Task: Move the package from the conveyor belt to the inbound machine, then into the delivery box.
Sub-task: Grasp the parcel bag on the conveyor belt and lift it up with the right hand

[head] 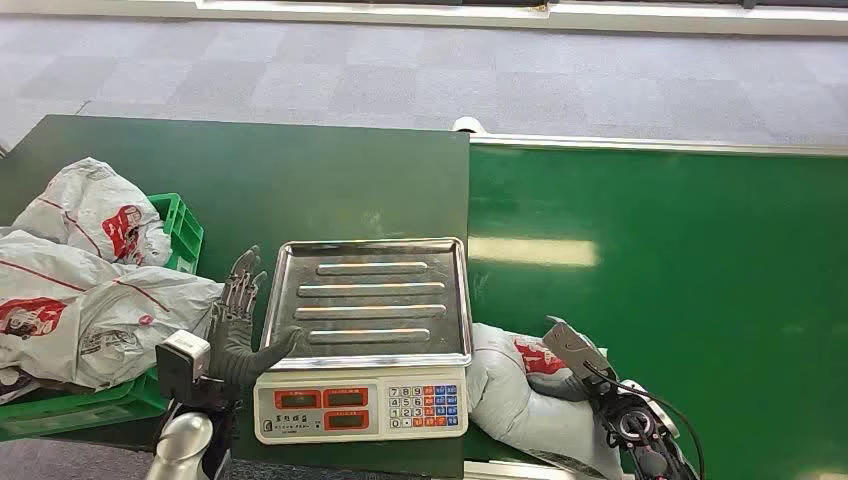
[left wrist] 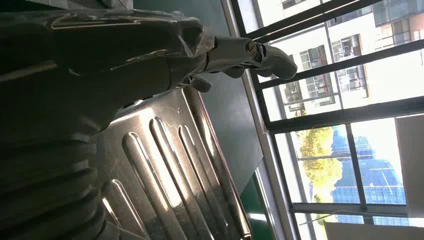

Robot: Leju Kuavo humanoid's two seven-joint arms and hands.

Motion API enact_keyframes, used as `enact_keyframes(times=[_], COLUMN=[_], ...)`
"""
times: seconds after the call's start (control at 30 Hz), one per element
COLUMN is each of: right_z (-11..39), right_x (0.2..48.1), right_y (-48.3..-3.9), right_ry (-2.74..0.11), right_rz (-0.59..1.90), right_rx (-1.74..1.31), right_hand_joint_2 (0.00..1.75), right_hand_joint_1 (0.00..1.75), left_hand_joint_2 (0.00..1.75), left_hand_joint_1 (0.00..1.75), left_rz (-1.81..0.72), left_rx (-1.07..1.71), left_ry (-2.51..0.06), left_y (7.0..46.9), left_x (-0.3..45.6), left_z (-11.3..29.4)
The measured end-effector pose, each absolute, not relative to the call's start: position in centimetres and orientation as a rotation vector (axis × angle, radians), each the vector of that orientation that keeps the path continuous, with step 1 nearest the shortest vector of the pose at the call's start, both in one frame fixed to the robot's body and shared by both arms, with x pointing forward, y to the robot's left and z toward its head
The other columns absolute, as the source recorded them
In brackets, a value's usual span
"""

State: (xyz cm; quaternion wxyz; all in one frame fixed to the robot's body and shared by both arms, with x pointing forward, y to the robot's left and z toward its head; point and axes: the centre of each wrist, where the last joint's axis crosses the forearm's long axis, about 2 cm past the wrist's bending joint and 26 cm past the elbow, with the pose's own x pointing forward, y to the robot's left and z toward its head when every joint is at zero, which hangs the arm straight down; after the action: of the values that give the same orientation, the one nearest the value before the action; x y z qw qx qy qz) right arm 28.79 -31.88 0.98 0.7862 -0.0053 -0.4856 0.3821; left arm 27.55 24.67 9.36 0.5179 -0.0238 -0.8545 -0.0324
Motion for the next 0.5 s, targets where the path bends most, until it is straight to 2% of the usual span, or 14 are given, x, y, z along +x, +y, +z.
enact_keyframes(times=[0.37, 0.4, 0.47, 0.5], right_z=[0.6, 0.6, 0.5, 0.5], right_x=[29.4, 29.4, 29.3, 29.3], right_y=[-29.9, -29.8, -29.6, -29.5], right_ry=[-1.032, -1.033, -1.032, -1.033], right_rz=[0.903, 0.909, 0.918, 0.922], right_rx=[0.04, 0.041, 0.043, 0.042], right_hand_joint_2=[1.75, 1.75, 1.75, 1.75], right_hand_joint_1=[0.0, 0.11, 0.87, 1.3], left_hand_joint_2=[1.75, 1.75, 1.75, 1.75], left_hand_joint_1=[0.0, 0.0, 0.0, 0.0], left_rz=[-0.086, -0.087, -0.087, -0.086], left_rx=[-0.078, -0.08, -0.082, -0.083], left_ry=[-2.04, -2.04, -2.04, -2.04], left_y=[24.2, 24.1, 24.1, 24.1], left_x=[28.0, 28.0, 28.1, 28.1], left_z=[9.4, 9.4, 9.4, 9.4])
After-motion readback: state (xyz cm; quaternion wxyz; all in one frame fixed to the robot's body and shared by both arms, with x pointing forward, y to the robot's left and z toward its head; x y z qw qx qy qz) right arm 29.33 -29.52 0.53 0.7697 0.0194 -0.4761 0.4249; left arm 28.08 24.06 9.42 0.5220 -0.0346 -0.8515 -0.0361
